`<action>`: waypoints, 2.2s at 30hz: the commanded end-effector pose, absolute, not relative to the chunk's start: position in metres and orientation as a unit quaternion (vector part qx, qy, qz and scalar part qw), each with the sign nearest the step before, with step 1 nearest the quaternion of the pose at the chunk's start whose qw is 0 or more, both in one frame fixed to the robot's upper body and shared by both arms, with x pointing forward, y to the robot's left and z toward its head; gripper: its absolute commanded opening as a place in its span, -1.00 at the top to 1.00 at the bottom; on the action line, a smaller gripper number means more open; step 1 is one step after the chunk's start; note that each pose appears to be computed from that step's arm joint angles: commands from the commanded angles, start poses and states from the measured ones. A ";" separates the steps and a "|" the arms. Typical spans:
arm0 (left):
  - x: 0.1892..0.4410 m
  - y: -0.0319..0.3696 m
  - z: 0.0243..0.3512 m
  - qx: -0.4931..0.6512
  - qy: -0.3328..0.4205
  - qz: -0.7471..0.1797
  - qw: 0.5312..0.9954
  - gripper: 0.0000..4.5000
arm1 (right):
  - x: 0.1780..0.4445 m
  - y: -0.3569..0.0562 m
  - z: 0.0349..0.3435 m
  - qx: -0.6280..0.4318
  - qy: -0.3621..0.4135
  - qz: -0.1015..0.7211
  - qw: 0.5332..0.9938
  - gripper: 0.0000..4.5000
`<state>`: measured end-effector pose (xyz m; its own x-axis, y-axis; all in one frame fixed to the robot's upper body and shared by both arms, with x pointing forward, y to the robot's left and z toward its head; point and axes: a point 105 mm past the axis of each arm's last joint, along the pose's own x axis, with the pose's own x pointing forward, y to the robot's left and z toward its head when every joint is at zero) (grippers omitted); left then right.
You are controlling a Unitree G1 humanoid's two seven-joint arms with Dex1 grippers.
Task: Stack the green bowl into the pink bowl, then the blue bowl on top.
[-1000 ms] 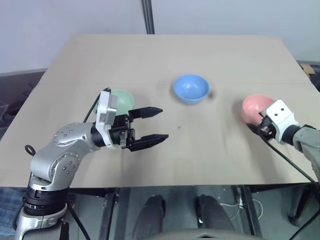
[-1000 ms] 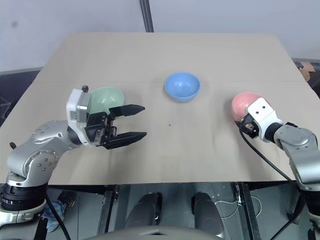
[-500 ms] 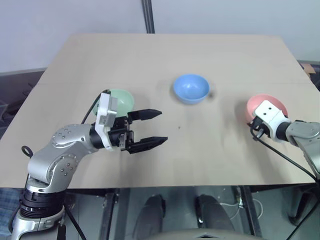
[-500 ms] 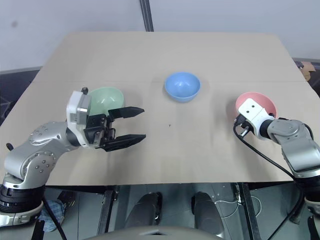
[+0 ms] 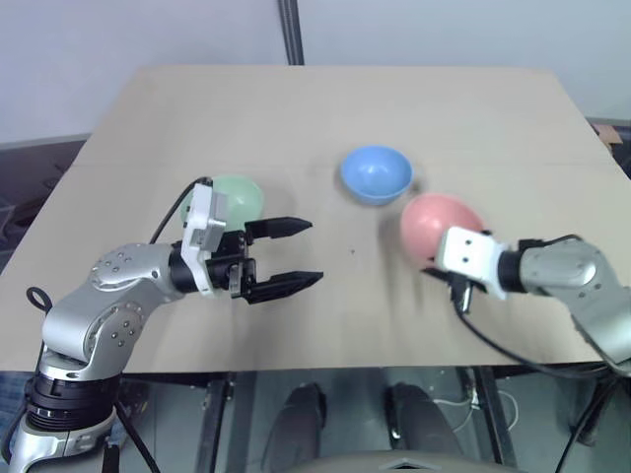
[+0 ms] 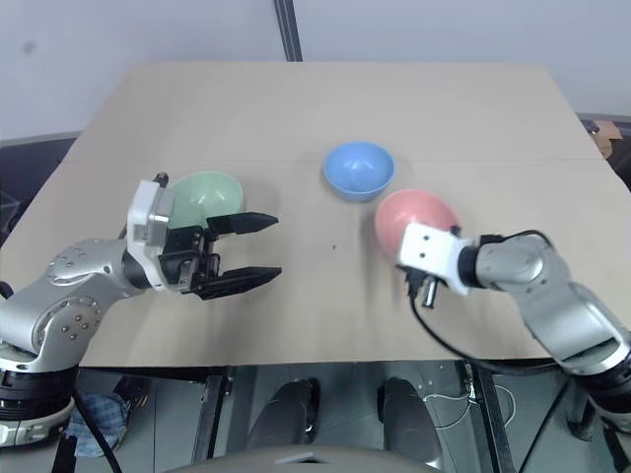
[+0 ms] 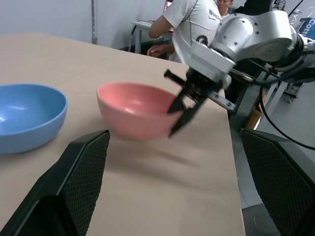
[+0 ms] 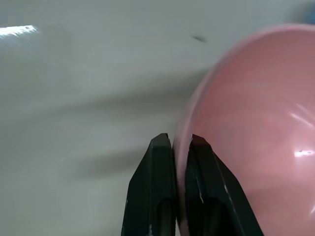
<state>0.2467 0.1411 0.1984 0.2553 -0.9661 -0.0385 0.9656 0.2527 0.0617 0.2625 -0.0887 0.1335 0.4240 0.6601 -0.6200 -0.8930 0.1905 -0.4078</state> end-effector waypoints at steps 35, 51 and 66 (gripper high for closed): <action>0.297 0.185 0.209 0.113 -0.046 -0.452 0.884 -1.00 | 0.253 -0.121 0.248 -0.116 0.054 0.502 0.855 -0.98; 0.310 0.238 0.190 0.230 0.022 -0.380 0.896 -1.00 | 0.261 -0.153 0.261 -0.111 0.039 0.445 0.888 -0.98; 0.318 0.267 0.149 0.298 0.129 -0.322 0.889 -1.00 | 0.264 -0.157 0.267 -0.119 0.035 0.438 0.891 -0.98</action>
